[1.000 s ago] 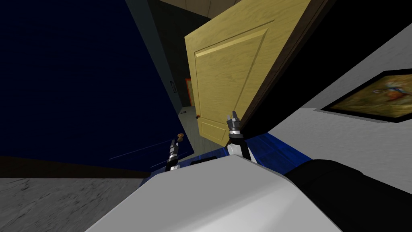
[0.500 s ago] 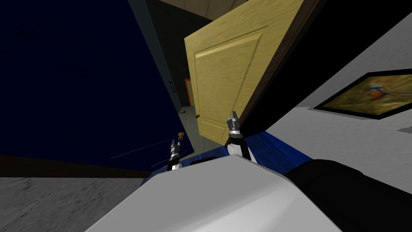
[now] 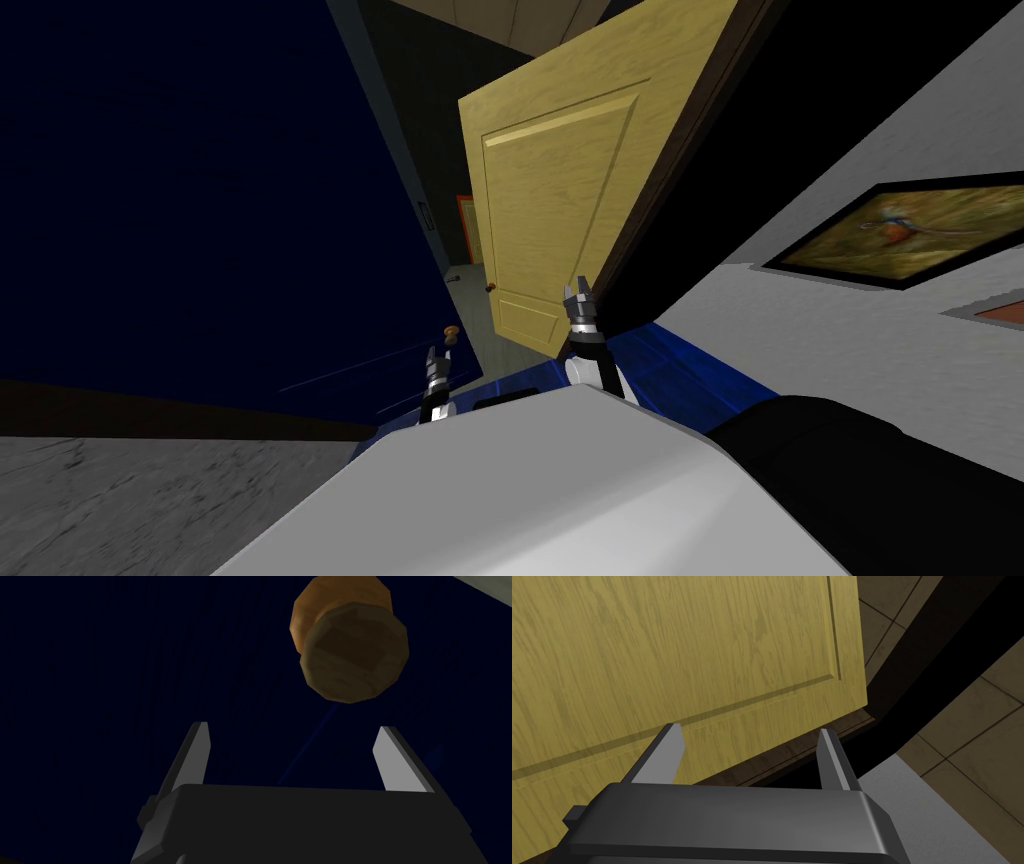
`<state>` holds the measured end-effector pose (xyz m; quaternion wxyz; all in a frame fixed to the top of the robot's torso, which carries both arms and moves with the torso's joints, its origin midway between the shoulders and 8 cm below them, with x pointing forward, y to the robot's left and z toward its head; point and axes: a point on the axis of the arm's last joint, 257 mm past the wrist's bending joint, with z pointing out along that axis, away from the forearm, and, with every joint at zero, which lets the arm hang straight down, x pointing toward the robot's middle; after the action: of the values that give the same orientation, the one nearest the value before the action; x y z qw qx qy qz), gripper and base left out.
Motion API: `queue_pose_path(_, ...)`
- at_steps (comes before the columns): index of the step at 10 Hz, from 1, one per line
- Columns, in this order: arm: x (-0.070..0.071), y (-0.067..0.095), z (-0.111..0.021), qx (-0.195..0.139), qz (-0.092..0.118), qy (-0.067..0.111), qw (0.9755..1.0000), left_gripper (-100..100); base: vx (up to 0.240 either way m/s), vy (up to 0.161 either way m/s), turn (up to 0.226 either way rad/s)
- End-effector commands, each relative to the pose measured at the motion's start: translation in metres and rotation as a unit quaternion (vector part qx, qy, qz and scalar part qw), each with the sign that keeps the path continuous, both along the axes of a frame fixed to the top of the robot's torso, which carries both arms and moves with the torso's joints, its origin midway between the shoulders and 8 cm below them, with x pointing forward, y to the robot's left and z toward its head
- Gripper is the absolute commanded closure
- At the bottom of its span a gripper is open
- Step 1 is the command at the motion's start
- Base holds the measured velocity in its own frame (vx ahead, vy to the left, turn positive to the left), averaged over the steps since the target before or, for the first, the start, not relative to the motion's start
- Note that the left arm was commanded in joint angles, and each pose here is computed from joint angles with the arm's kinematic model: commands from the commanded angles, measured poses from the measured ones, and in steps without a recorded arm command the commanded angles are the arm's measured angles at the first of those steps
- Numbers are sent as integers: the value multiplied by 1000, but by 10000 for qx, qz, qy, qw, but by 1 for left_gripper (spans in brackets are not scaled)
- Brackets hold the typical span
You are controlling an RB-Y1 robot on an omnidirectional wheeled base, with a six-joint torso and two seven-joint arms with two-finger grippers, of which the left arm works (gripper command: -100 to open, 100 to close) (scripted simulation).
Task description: Push the door open
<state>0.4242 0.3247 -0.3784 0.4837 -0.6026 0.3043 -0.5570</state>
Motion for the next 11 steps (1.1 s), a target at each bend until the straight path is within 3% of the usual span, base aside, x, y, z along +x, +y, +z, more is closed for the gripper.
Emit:
queue_pose_path(1, 2, -4, -1, -345, 3, -69, 9994, -100, -42, 9, -38)
queue_pose_path(3, 3, -7, -1, -635, 7, -128, 9979, -100, -57, 22, -43)
queue_pose_path(4, 5, -11, -2, -898, 13, -180, 9958, -100, -49, 15, -29)
queue_pose_path(5, 5, -11, -2, -921, 11, -186, 9956, -100, -38, 16, -18)
queue_pose_path(7, 8, -18, -4, -1411, 25, -282, 9896, -100, -51, 19, -55)
queue_pose_path(8, 8, -18, -4, -1490, 18, -303, 9884, -100, -46, 13, -17)
queue_pose_path(9, 9, -21, -4, -1739, 24, -354, 9841, -100, -52, 24, -22)
queue_pose_path(10, 9, -21, -4, -1770, 22, -362, 9835, -100, -42, 24, -25)
queue_pose_path(11, 11, -25, -5, -2046, 25, -421, 9779, -100, -36, 16, -41)
